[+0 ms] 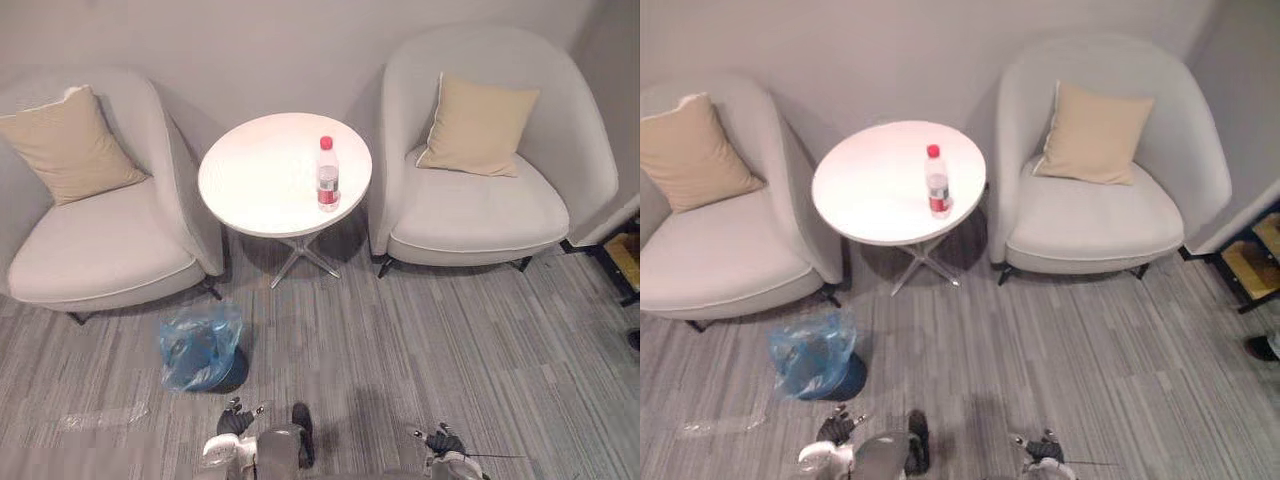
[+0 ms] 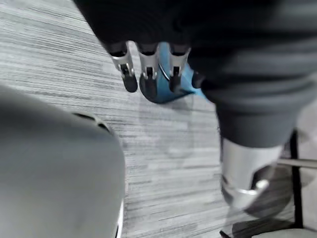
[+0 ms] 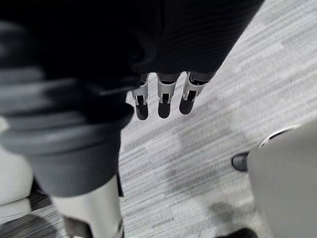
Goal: Gather rubbish on tea table into small bin, then transfer packed bag to large trash can.
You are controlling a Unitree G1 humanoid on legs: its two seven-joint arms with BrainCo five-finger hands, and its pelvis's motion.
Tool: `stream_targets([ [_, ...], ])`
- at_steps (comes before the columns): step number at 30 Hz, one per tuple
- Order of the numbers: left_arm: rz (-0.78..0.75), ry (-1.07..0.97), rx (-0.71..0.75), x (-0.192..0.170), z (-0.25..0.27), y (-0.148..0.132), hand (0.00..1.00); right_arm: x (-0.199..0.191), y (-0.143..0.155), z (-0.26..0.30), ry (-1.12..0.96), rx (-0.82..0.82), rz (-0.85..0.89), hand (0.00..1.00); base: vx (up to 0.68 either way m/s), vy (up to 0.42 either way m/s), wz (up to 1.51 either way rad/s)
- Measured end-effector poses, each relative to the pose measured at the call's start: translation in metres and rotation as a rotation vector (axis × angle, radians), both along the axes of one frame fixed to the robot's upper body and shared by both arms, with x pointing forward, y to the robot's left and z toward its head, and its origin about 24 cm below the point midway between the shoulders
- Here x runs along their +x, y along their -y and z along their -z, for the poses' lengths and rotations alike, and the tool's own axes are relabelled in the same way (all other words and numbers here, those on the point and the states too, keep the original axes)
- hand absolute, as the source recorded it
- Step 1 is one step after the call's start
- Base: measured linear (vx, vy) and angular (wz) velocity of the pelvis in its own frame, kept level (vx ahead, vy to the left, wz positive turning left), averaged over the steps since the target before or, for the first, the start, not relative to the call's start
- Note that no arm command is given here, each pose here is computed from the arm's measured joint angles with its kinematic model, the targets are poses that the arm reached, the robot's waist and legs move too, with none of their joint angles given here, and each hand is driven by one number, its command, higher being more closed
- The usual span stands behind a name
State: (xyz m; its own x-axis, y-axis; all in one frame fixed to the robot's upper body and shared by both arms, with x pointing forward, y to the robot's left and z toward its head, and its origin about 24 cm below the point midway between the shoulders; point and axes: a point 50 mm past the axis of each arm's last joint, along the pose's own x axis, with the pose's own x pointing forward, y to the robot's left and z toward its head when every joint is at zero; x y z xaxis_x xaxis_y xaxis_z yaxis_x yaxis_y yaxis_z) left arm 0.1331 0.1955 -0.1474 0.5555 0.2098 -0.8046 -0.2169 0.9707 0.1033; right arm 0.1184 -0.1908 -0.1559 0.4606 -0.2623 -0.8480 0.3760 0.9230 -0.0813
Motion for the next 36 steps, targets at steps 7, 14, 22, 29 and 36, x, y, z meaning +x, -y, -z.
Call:
stream_targets([
  [7, 0.114, -0.086, 0.015, -0.01, 0.008, 0.005, 0.0, -0.001, 0.01, -0.001, -0.007, -0.032, -0.018, 0.0, 0.41, 0.033, 0.16],
  [14, 0.082, -0.102, 0.007, -0.016, 0.01, 0.008, 0.0, 0.005, 0.017, -0.005, 0.031, -0.048, -0.003, 0.0, 0.35, -0.221, 0.6],
  [22, 0.029, -0.043, -0.02, -0.005, 0.005, 0.014, 0.0, -0.001, 0.016, -0.004, 0.018, -0.049, -0.006, 0.0, 0.19, -0.15, 0.41],
  [29, 0.03, -0.022, -0.01, 0.0, 0.003, 0.012, 0.0, -0.005, 0.013, -0.004, 0.024, -0.041, 0.01, 0.0, 0.07, 0.109, 0.09],
  [36, 0.058, -0.066, 0.005, -0.009, 0.007, 0.008, 0.0, -0.015, 0.008, 0.001, -0.016, -0.028, 0.003, 0.0, 0.09, 0.12, -0.07],
])
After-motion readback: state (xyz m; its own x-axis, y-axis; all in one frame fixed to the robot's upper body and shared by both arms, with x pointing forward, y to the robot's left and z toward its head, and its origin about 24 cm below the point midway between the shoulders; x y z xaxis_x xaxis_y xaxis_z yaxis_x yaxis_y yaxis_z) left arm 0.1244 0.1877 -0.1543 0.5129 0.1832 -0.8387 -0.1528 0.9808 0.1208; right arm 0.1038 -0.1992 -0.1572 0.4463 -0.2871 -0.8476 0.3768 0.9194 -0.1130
